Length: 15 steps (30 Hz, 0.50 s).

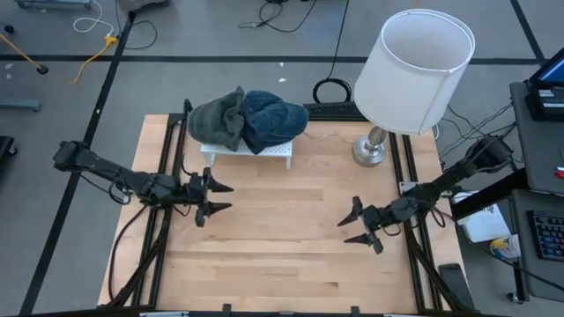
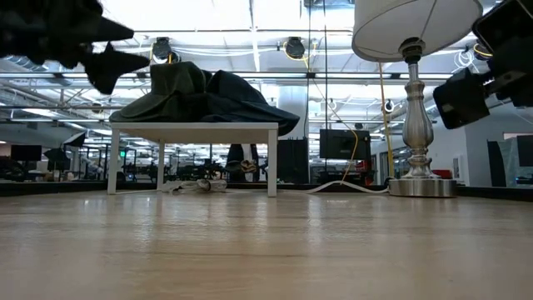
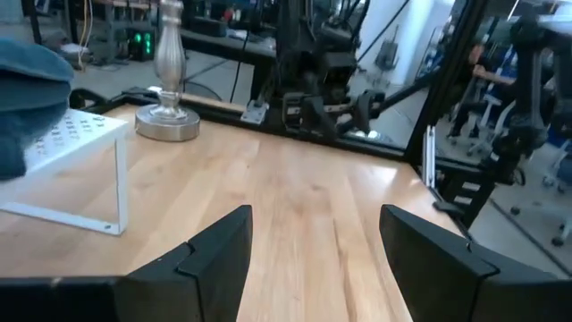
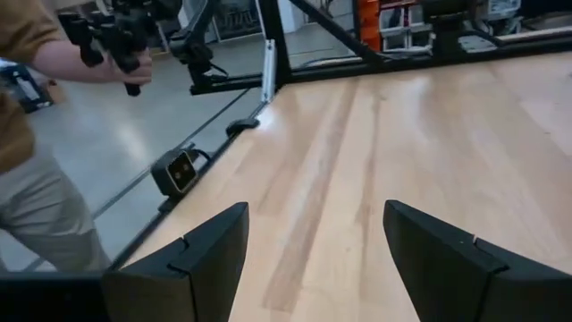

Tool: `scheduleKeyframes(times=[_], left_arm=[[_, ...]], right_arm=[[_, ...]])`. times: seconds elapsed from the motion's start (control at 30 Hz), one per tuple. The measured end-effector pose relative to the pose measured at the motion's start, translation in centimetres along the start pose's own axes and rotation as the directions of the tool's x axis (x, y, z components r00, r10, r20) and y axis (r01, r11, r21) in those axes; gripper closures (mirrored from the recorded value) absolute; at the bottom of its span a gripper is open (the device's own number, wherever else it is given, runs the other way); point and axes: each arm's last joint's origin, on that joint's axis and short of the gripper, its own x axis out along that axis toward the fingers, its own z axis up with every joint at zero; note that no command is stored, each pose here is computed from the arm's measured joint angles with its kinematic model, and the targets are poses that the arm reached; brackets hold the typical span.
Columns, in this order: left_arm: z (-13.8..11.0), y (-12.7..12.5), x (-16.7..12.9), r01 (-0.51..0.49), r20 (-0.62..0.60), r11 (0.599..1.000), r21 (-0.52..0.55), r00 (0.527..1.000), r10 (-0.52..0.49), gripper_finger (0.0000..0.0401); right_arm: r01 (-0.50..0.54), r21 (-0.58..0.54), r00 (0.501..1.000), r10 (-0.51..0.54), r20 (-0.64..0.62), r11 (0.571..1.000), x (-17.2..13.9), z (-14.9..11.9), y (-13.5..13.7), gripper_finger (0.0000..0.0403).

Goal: Pick & Place hat
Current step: Return to Home Position

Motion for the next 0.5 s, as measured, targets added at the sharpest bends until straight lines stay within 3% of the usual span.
scheduleKeyframes(times=[0.37, 0.5], left_arm=[[-3.8, 1.3, -1.2, -0.003, -0.003, 1.0, 0.016, 1.0, 0.003, 0.0151], [-3.9, 1.3, -1.2, -0.006, 0.0, 0.999, 0.038, 1.0, 0.006, 0.0151]], right_arm=[[-0.003, -0.061, 1.0, 0.005, 0.025, 0.998, -0.6, -0.3, -0.2, 0.0149], [0.002, -0.071, 1.0, -0.002, 0.002, 0.997, -0.7, -0.5, -0.3, 0.0149]])
